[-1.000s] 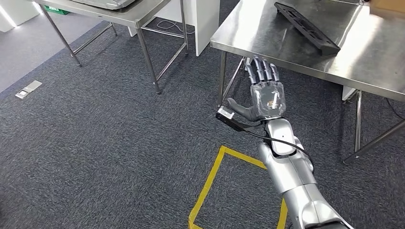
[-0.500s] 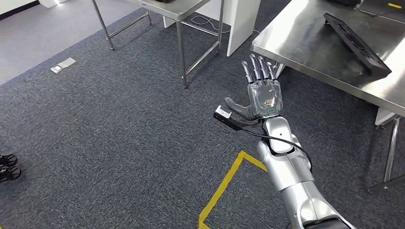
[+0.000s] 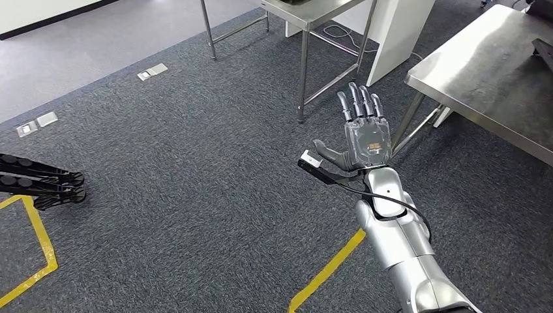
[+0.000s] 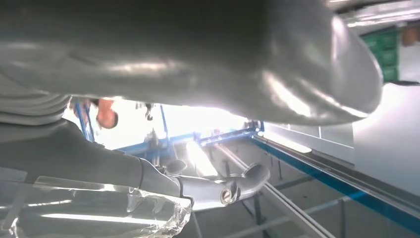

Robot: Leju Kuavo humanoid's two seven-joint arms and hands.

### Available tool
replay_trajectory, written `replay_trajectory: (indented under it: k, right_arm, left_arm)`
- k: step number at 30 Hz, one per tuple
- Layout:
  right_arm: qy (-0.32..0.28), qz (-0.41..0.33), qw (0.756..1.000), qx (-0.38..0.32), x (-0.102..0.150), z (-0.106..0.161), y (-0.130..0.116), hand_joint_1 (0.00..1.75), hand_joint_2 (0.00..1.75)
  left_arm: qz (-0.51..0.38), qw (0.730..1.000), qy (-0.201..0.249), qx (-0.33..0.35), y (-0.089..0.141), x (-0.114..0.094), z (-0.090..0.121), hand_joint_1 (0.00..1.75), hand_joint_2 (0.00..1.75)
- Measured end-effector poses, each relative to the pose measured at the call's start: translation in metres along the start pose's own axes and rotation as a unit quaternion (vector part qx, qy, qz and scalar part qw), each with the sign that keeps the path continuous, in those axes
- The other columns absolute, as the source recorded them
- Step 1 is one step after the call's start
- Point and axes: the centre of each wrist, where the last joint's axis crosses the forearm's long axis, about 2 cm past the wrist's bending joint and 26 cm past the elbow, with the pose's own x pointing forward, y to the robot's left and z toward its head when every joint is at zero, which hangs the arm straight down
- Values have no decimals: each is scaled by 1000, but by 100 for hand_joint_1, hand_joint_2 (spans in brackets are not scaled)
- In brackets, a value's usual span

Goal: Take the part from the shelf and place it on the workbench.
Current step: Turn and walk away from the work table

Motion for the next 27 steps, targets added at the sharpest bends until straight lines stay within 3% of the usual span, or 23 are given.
replay_trajectory:
  k: [13,21,27]
  right_arm:
    - [-5,-18,1000,-2,8,-3,-1,0,0]
    - [-14,-47,999,21,12,15,16,0,0]
    - [-10,-58,998,19,14,13,17,0,0]
  left_arm:
    - [0,1000,-3,1,-1,6,-3,0,0]
    - [-5,1000,-6,1,-2,11,-5,0,0]
    - [-7,1000,-7,8,0,9,-4,0,0]
